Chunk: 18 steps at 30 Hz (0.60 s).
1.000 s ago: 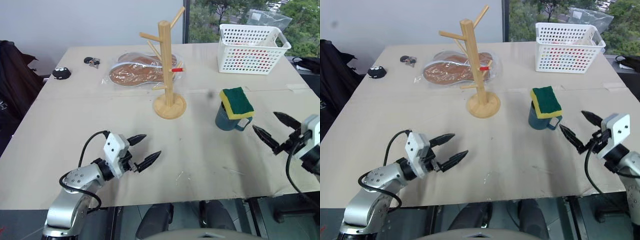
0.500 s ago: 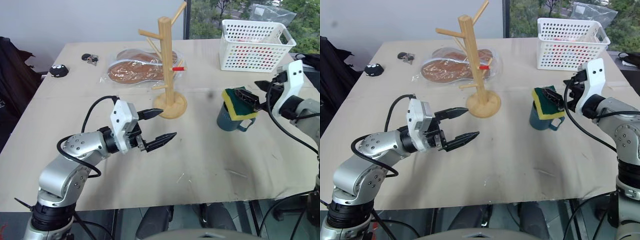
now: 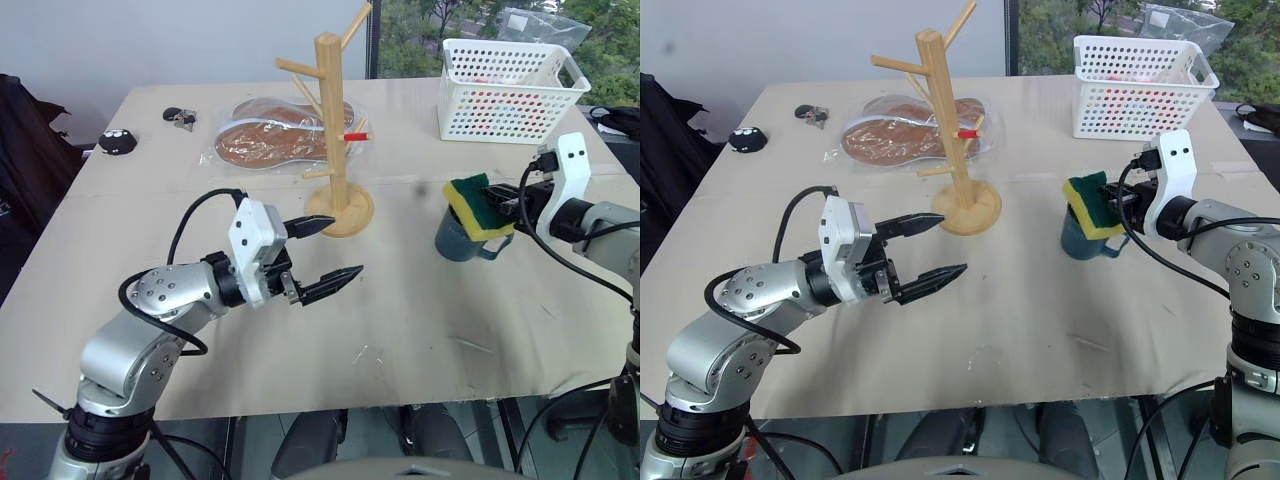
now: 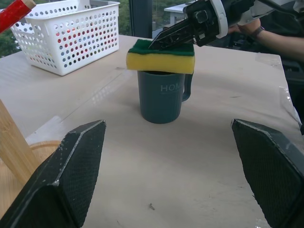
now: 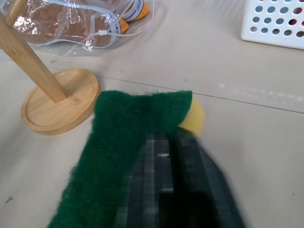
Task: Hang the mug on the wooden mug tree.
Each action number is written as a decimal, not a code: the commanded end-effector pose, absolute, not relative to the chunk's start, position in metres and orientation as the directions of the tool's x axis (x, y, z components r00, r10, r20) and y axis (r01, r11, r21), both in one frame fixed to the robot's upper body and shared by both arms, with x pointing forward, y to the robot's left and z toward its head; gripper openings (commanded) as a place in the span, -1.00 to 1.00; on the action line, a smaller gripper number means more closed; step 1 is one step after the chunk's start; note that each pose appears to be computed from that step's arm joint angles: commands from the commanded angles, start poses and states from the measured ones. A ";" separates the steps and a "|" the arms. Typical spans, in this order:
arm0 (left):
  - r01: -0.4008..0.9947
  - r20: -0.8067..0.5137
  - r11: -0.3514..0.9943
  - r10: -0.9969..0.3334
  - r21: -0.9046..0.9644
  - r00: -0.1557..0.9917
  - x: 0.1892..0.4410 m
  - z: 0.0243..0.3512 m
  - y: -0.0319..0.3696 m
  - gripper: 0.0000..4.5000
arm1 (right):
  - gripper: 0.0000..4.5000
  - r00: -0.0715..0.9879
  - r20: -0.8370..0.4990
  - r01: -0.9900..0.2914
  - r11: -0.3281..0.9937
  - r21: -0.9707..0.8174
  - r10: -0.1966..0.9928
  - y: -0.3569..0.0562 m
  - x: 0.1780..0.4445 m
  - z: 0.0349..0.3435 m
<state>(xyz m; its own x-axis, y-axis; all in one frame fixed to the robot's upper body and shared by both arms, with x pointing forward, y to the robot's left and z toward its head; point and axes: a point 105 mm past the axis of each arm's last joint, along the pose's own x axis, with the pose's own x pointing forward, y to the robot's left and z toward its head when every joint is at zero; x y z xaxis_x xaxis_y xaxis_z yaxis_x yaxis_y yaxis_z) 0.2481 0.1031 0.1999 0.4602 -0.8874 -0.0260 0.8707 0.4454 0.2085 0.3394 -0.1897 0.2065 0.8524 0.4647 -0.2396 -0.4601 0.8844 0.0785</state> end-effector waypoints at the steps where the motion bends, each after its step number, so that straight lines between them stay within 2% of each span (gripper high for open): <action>1: 0.878 0.015 0.417 -0.905 0.237 0.425 0.241 0.211 0.097 0.95 | -0.97 0.872 -0.166 -0.458 0.887 0.057 0.461 -0.192 0.337 0.228; 6: 0.891 0.057 0.388 -0.921 0.235 0.386 0.240 0.220 0.090 0.95 | -0.97 0.886 -0.135 -0.440 0.896 0.059 0.444 -0.196 0.334 0.239; 11: 0.928 0.106 0.298 -0.954 0.224 0.280 0.233 0.232 0.076 0.95 | -0.97 0.914 -0.094 -0.387 0.917 0.090 0.395 -0.208 0.328 0.253; 18: 0.950 0.079 0.213 -0.977 0.227 0.200 0.234 0.229 0.064 0.95 | -0.97 0.976 -0.136 -0.155 0.980 0.123 0.171 -0.275 0.322 0.244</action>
<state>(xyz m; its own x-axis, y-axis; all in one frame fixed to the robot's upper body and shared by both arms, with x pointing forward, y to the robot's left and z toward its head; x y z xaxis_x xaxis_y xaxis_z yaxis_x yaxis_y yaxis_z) 0.2371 0.0673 0.2233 0.2293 -0.9708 0.0705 0.9515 0.2388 0.1939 0.3258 -0.2542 0.2340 0.9529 0.2455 -0.1779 -0.2268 0.9666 0.1189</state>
